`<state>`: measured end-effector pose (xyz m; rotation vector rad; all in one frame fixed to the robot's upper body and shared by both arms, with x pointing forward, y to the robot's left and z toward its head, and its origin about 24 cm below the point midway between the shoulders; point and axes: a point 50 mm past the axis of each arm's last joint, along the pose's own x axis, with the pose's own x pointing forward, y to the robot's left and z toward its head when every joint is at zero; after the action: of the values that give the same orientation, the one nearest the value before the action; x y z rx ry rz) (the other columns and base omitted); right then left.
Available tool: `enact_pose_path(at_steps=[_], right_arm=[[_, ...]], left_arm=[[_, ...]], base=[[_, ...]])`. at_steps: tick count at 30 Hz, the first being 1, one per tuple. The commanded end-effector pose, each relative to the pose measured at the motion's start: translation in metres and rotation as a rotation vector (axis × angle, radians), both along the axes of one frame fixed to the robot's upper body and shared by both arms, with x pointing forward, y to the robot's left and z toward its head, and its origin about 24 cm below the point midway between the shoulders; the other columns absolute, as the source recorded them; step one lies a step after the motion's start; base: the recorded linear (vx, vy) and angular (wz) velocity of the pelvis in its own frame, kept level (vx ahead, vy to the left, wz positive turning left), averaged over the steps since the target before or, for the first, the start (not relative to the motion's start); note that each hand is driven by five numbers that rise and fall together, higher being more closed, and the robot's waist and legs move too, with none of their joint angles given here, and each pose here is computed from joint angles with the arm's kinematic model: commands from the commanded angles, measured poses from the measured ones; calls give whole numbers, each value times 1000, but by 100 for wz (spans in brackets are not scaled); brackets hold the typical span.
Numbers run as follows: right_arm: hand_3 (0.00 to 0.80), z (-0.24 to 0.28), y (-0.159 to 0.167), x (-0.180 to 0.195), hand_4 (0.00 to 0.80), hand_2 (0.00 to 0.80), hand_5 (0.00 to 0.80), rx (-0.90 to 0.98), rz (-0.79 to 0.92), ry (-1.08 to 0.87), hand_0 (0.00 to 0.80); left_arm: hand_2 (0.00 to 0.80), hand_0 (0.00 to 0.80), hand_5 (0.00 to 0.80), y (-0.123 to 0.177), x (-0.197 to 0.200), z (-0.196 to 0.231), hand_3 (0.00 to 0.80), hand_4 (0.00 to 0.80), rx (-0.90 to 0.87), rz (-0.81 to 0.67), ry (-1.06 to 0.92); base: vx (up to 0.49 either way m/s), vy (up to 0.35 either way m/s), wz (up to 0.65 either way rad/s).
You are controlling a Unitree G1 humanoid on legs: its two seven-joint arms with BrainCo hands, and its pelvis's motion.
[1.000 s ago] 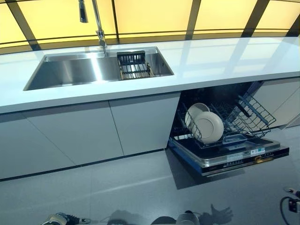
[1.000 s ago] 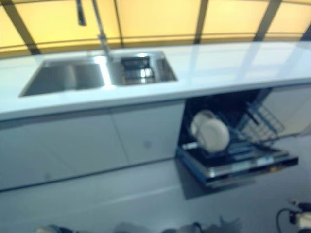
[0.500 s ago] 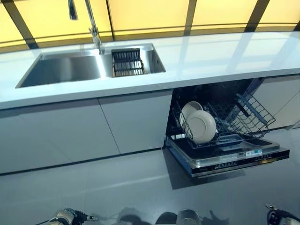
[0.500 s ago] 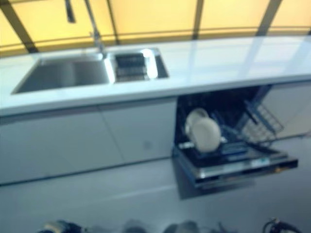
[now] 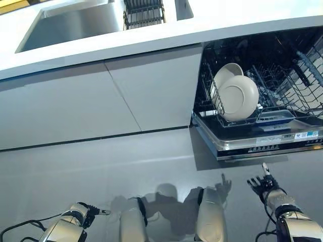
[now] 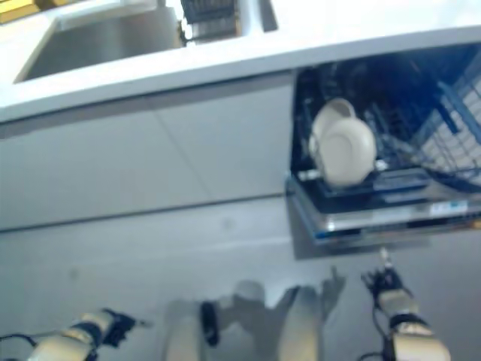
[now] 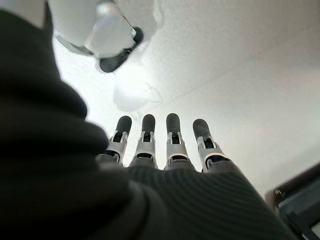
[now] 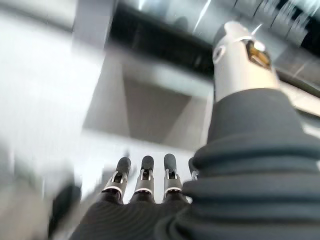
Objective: Take plates into dishwasher
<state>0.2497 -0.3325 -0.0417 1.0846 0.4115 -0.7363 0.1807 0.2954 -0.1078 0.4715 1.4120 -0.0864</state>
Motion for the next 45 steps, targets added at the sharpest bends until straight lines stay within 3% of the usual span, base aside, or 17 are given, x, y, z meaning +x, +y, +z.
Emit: enact_pose_path(at_steps=[1,8,11,12,17,24,37,40,45], right_arm=[[0,46,7,47,0,0,0,30,-9,-260,0],[0,139,48,116,0,0,0,-20,204,-619,0],[0,162,61,128,0,0,0,-38,276,-705,0],[0,191,76,139,0,0,0,-52,345,-814,0],[0,243,100,150,0,0,0,-97,452,-1028,0],[0,276,100,151,0,0,0,-146,469,-1142,0],[0,275,81,150,0,0,0,-313,457,-1028,0],[0,257,71,149,0,0,0,-426,472,-889,0],[0,196,52,138,0,0,0,-743,597,-471,0]], left_arm=[[0,0,0,5,-7,1,0,0,43,25,70],[0,0,0,5,-5,3,0,0,58,18,105],[0,0,0,5,-4,3,0,0,58,13,106],[0,0,0,5,-2,5,0,0,60,-1,111],[0,0,0,5,2,7,0,0,66,-33,115],[0,0,0,10,0,8,0,0,79,-74,105],[0,0,0,13,15,17,0,0,83,-110,59],[0,0,0,12,20,19,0,0,84,-108,41],[0,0,0,11,31,26,0,0,76,-107,7]], base=[[36,15,11],[23,4,5],[-54,-17,-2],[0,0,0],[-6,-12,2],[-2,-13,0],[-30,3,9],[25,5,22],[47,6,17]])
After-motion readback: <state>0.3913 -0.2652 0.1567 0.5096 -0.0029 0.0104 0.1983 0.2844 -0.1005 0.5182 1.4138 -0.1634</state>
